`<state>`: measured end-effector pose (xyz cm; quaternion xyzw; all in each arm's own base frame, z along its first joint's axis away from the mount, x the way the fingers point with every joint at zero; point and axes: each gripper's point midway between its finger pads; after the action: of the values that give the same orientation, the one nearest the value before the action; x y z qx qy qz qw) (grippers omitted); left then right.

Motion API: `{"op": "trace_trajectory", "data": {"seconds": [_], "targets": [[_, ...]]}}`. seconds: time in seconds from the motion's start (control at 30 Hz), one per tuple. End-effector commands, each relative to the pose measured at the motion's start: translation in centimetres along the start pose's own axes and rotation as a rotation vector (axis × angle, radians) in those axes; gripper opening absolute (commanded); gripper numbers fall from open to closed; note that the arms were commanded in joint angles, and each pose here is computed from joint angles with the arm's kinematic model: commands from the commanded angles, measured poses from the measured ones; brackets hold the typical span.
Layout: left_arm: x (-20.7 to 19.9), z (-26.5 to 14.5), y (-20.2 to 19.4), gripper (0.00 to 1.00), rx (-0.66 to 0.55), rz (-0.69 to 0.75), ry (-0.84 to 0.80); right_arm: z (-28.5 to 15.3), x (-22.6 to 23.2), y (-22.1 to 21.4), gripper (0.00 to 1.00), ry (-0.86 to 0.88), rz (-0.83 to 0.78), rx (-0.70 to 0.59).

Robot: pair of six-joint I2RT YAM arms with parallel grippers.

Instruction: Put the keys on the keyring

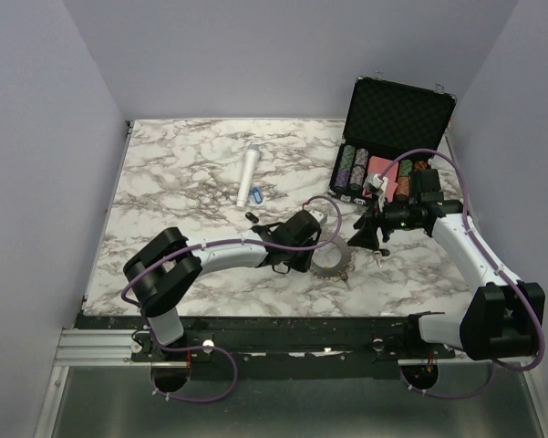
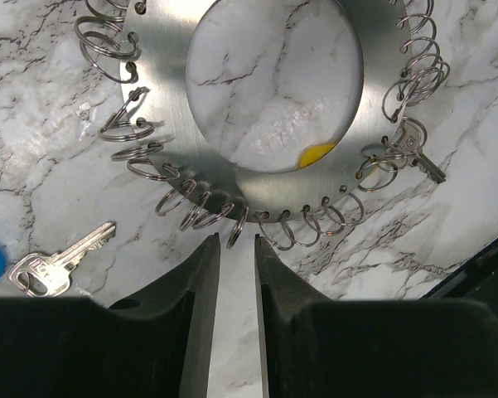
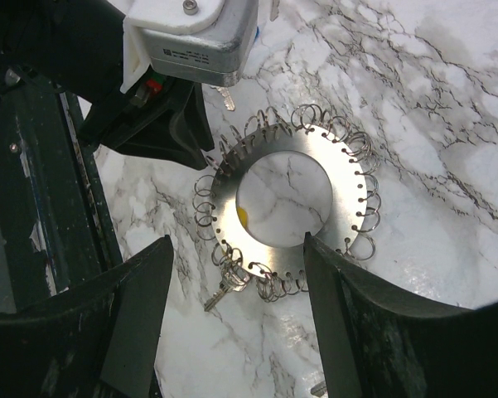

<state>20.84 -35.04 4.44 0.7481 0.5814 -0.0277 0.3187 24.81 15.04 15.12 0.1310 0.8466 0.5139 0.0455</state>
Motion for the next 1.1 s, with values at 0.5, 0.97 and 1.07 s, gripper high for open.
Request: {"op": "trace_trajectory", "data": {"seconds": [0.5,0.97,1.07], "targets": [[0.5,1.5,-0.3,0.25,0.033,0.031,0.038,-0.2,-0.4,0.4,0.72,-0.003,0.003,-0.014],[-0.8,-0.7,1.0,0.00,-0.026,0.067,-0.010,-0.2,-0.4,0.1,0.72,0.002,0.011,-0.009],[-0.7,-1.3,0.9,0.00,-0.030,0.084,-0.015,-0.2,-0.4,0.0,0.72,0.004,0.006,-0.006]]}}
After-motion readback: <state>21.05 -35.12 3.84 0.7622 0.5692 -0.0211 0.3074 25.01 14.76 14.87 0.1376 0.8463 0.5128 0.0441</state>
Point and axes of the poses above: each gripper's point midway between its finger pads, its own z axis out along the fingers, its own x axis along the line the jaws close on, y = z × x, and after that the axes turned 15 degrees about -z, right-handed
